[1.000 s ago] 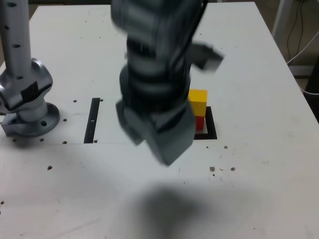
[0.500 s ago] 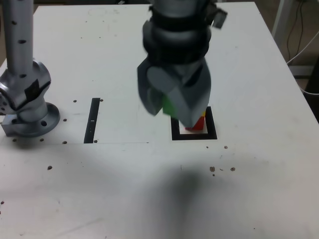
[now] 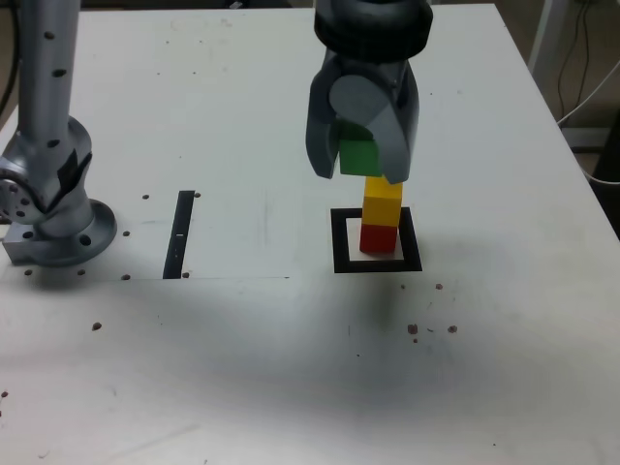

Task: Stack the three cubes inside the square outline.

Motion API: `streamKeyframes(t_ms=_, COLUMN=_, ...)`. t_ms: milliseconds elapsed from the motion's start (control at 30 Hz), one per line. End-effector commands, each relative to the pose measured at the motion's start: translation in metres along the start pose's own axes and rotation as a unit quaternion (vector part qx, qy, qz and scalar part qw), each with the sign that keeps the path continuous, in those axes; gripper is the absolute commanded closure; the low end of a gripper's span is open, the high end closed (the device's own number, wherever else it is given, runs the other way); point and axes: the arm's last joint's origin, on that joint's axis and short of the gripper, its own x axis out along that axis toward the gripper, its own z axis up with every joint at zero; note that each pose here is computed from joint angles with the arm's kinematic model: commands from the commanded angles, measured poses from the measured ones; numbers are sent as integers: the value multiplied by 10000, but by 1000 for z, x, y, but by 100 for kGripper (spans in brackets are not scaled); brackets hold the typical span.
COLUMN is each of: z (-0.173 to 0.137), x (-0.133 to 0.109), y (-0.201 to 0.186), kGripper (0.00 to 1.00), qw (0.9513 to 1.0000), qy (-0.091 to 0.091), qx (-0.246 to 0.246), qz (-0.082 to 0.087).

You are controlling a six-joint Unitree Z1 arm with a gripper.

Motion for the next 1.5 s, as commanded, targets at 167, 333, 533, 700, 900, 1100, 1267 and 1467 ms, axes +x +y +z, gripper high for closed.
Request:
streamKeyframes(t_ms=167, z=11, x=11, y=14, kGripper=65, qw=9997, qy=151, qx=-169, qz=-114)
streamKeyframes(t_ms=333, z=24, x=23, y=19, kGripper=65, qw=9993, qy=250, qx=-228, qz=-171)
streamKeyframes(t_ms=533, z=33, x=31, y=28, kGripper=65, qw=9987, qy=304, qx=-341, qz=-209)
streamKeyframes(t_ms=700, z=34, x=33, y=37, kGripper=65, qw=9983, qy=316, qx=-433, qz=-226)
streamKeyframes(t_ms=900, z=36, x=37, y=44, kGripper=65, qw=9979, qy=367, qx=-474, qz=-259)
streamKeyframes(t_ms=1100, z=37, x=42, y=45, kGripper=65, qw=9976, qy=425, qx=-469, qz=-280)
streamKeyframes(t_ms=1267, z=38, x=45, y=45, kGripper=65, qw=9974, qy=469, qx=-455, qz=-297)
streamKeyframes(t_ms=1467, z=40, x=49, y=44, kGripper=34, qw=9976, qy=475, qx=-385, qz=-339)
